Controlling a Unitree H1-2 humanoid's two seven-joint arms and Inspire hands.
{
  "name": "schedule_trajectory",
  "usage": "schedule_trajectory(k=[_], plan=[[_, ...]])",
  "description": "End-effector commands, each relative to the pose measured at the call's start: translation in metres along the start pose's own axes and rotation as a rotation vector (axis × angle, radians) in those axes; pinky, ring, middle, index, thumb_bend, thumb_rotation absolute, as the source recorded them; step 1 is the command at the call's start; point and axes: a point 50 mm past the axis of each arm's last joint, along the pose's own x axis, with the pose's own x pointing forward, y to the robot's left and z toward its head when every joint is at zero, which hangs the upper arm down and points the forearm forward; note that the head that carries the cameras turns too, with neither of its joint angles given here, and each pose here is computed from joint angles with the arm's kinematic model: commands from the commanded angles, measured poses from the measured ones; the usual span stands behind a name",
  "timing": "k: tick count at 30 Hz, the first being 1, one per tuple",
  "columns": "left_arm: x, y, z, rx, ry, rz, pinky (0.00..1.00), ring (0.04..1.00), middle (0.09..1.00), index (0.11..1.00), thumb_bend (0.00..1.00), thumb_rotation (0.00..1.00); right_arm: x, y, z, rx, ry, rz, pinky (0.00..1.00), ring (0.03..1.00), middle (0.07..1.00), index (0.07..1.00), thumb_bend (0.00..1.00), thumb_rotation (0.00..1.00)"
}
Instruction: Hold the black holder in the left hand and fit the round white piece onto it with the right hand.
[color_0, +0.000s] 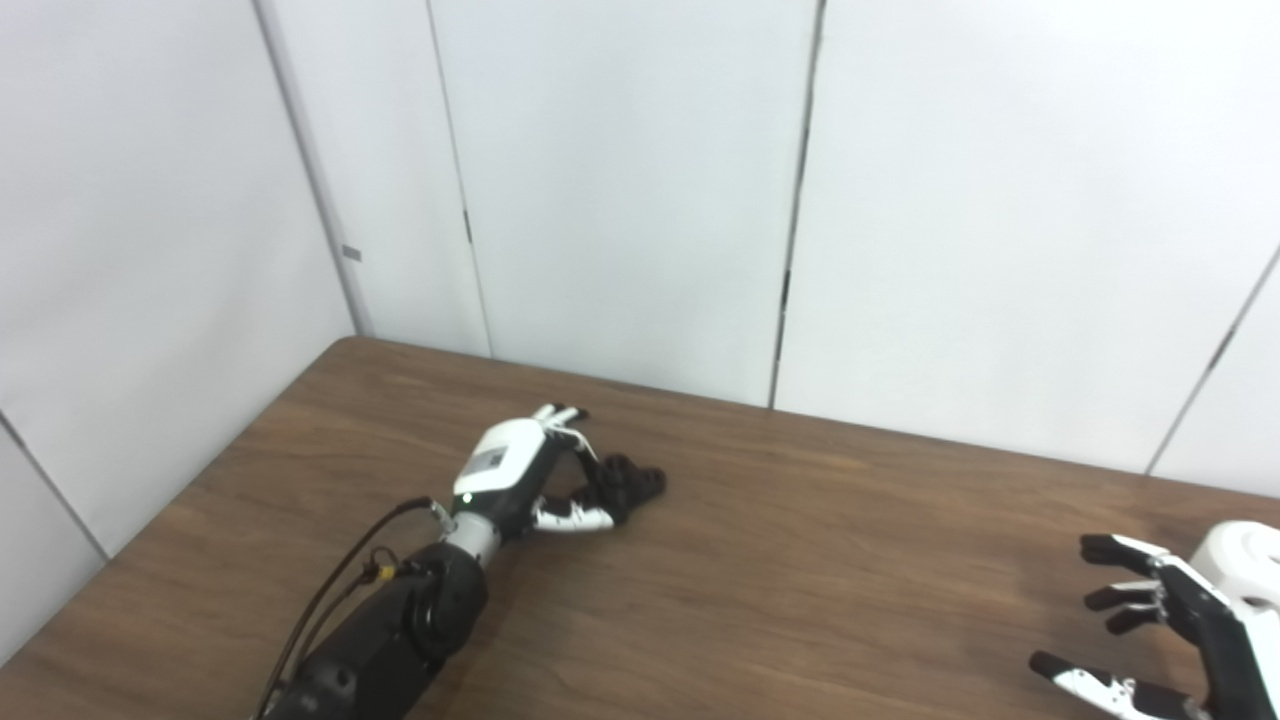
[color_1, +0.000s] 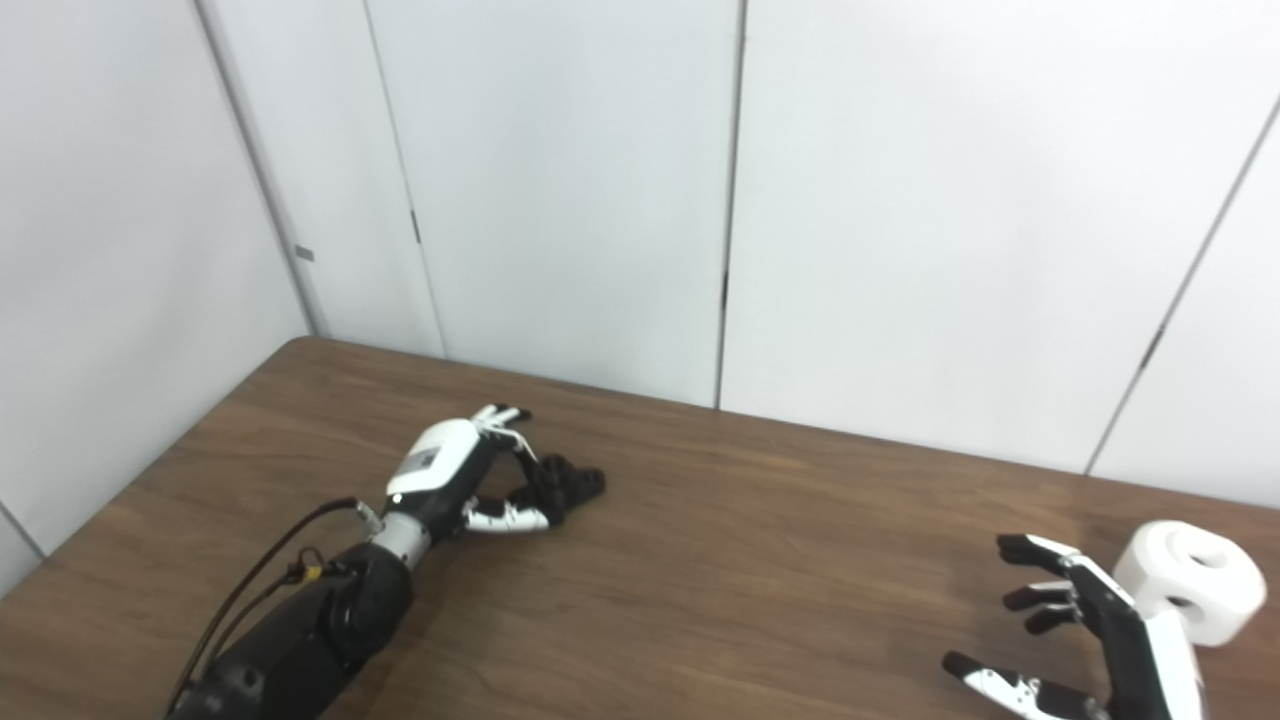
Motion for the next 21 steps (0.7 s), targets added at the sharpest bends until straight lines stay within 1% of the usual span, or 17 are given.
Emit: schedule_trajectory(k=[1,6,8,10,12,16,18,21], plan=[[0.0,-0.01,0.019,-0.025,-0.112,-0.083,0.8,0.988,0.92,0.483,0.52,0.06,0.017,-0.008,0.012,-0.008,-0.09,-0.047,0.45,0.555,0.713,0.711,0.63,0.02],[0.0,-0.026,0.043,-0.021,-0.254,-0.167,0.81,0.986,0.918,0.484,0.52,0.07,0.019,-0.005,0.015,-0.007,-0.111,-0.048,0.44,0.556,0.718,0.714,0.61,0.1],[0.001,-0.03,0.051,-0.016,-0.306,-0.199,0.79,0.985,0.925,0.484,0.52,0.07,0.02,-0.005,0.016,-0.012,-0.119,-0.051,0.44,0.557,0.72,0.715,0.6,0.09],[0.002,-0.035,0.059,-0.019,-0.356,-0.224,0.79,0.986,0.928,0.485,0.52,0.07,0.021,-0.006,0.016,-0.022,-0.128,-0.053,0.44,0.553,0.715,0.714,0.6,0.08],[0.002,-0.039,0.064,-0.031,-0.389,-0.241,0.79,0.983,0.922,0.485,0.52,0.07,0.022,-0.005,0.016,-0.025,-0.131,-0.054,0.44,0.551,0.712,0.717,0.6,0.1],[0.005,-0.046,0.078,-0.036,-0.464,-0.282,0.82,0.988,0.923,0.485,0.52,0.07,0.023,-0.004,0.018,-0.018,-0.133,-0.059,0.44,0.552,0.713,0.719,0.59,0.12],[0.007,-0.05,0.086,-0.035,-0.497,-0.304,0.81,0.984,0.921,0.485,0.52,0.07,0.024,-0.004,0.021,-0.019,-0.141,-0.06,0.44,0.55,0.717,0.718,0.58,0.12],[0.011,-0.059,0.098,-0.033,-0.528,-0.331,0.83,0.987,0.924,0.485,0.52,0.07,0.025,-0.003,0.024,-0.025,-0.15,-0.062,0.43,0.542,0.715,0.715,0.58,0.12]])
